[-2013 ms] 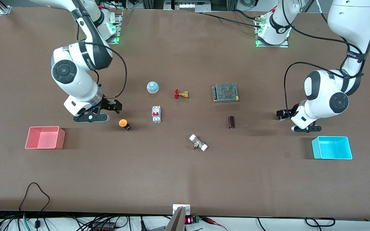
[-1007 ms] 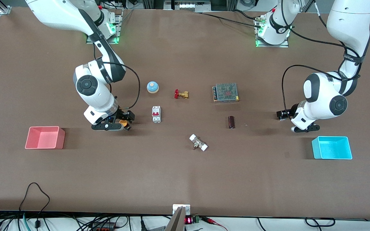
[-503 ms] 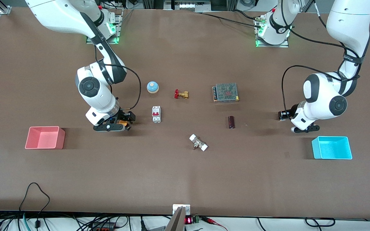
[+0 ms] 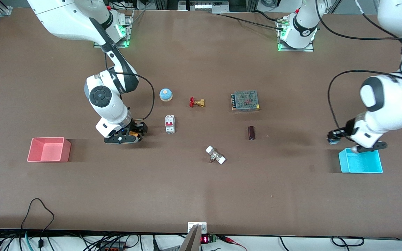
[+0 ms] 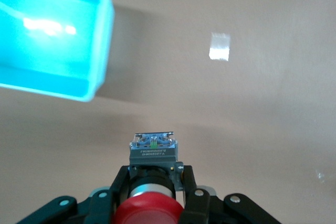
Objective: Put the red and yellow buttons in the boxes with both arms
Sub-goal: 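Lift the red button with the left gripper and carry it over the cyan box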
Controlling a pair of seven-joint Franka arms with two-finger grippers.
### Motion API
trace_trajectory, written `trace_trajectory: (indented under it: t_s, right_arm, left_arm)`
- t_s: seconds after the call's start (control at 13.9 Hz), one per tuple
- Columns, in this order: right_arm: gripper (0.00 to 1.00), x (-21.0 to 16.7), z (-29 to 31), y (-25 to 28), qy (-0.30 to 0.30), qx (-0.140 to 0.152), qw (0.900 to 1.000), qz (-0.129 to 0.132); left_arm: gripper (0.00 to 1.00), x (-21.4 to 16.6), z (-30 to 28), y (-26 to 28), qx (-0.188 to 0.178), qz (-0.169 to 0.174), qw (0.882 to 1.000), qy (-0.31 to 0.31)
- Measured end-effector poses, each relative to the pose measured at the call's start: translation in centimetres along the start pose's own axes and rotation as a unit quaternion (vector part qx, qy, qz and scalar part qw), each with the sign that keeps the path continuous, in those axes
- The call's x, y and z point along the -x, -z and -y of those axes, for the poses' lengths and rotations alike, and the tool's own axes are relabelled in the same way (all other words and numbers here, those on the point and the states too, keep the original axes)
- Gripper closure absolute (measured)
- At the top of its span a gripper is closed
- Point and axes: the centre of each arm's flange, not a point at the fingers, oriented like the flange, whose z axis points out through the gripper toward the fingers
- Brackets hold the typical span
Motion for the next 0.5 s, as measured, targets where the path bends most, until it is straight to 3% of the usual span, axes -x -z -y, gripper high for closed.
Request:
trace_trajectory:
  t_s: [0.07, 0.14, 0.29, 0.5]
  right_arm:
    - [0.33, 0.0, 0.0, 0.0, 0.0, 0.0, 1.0, 0.0]
    - [0.33, 0.0, 0.0, 0.0, 0.001, 0.0, 1.0, 0.0]
    - [0.47, 0.0, 0.0, 0.0, 0.001, 0.001, 1.0, 0.0]
    - [0.55, 0.0, 0.0, 0.0, 0.001, 0.0, 1.0, 0.0]
  left_arm:
    - [0.56, -0.4, 0.7, 0.9, -0.001, 0.0, 1.0, -0.001]
    - [0.56, -0.9, 1.4, 1.9, -0.003, -0.001, 1.0, 0.0]
    - [0.56, -1.8, 2.8, 3.6, -0.007, -0.008, 1.0, -0.003]
    - [0.56, -2.7, 3.5, 3.8, -0.007, -0.013, 1.0, -0.008]
